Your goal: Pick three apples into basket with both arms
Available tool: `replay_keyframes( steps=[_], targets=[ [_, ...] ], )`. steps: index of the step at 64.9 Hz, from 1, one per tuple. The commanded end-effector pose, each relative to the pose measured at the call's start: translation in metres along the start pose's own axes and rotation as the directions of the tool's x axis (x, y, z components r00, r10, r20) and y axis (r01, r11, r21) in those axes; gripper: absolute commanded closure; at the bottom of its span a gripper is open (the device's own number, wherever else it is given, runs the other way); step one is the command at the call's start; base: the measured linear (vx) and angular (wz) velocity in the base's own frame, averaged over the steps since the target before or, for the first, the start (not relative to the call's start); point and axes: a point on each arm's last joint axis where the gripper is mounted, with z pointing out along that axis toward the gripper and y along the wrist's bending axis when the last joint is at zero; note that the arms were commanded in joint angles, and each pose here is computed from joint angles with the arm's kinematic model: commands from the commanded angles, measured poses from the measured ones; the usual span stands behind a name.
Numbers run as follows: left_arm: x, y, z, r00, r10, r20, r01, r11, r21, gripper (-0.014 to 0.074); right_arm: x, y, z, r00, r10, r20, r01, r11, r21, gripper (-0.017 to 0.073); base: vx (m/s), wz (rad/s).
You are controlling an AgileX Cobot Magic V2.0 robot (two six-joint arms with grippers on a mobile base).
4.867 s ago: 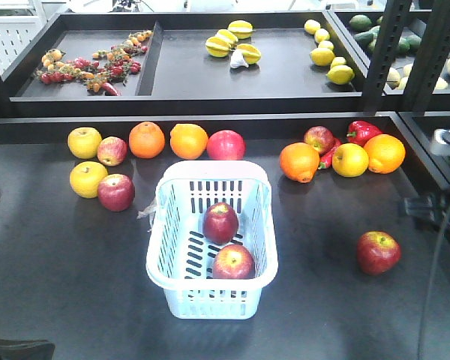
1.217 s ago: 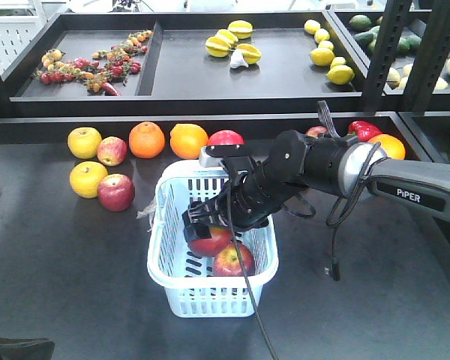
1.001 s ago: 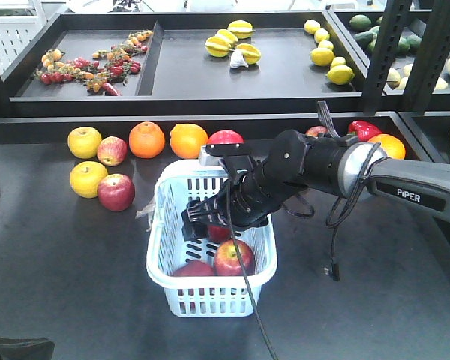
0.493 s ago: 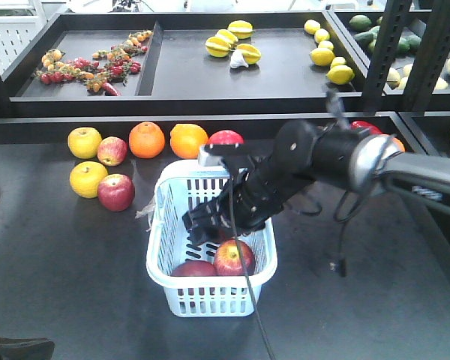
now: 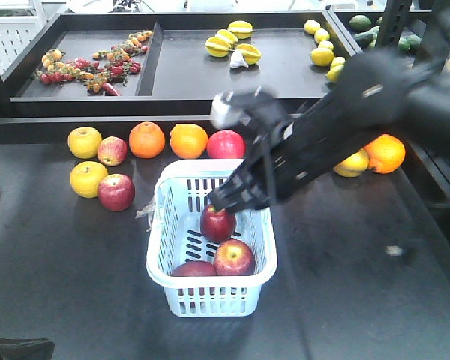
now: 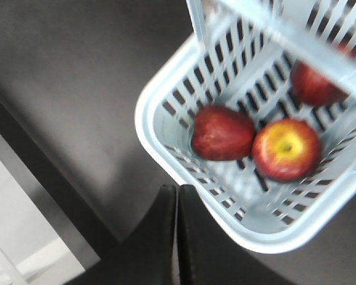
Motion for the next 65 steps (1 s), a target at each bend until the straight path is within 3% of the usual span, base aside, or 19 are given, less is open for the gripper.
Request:
replay_keyframes(
  steps=[1,10,24,34,46,54,65],
  targets=[
    [-0.011,-0.001,-0.004,0.997,-0.023,0.069,0.023,1.0,-0.002,0.06,0.0,0.018,-0.051,0.985,-0.058,0.16,0.055,0.998,0.025,0.0564,0.0,0.0],
    [-0.011,-0.001,-0.004,0.997,-0.023,0.069,0.023,1.0,-0.002,0.06,0.028,0.029,-0.08,0.963,-0.102,0.25,0.086,0.993,0.076,0.0564,0.0,0.0],
    [-0.011,-0.001,-0.004,0.997,-0.023,0.068,0.024,1.0,-0.001,0.06,0.09,0.036,-0.099,0.93,-0.126,0.346,0.078,0.986,0.15,0.0564,0.0,0.0],
    [-0.011,-0.001,-0.004,0.997,-0.023,0.068,0.024,1.0,-0.001,0.06,0.143,0.036,-0.097,0.911,-0.155,0.382,0.076,0.974,0.214,0.0564,0.0,0.0],
    [-0.011,-0.001,-0.004,0.997,-0.023,0.068,0.024,1.0,-0.001,0.06,0.209,0.03,-0.079,0.898,-0.147,0.415,0.034,0.963,0.267,0.0564,0.0,0.0],
    [-0.012,0.0,-0.005,0.996,-0.023,0.084,0.024,1.0,-0.01,0.06,0.239,0.024,-0.068,0.88,-0.169,0.444,0.019,0.946,0.324,0.0564,0.0,0.0],
    [-0.016,0.002,-0.005,0.992,-0.022,0.125,0.027,0.999,-0.033,0.06,0.251,0.02,-0.073,0.832,-0.289,0.473,0.063,0.897,0.437,0.0564,0.0,0.0]
  ],
)
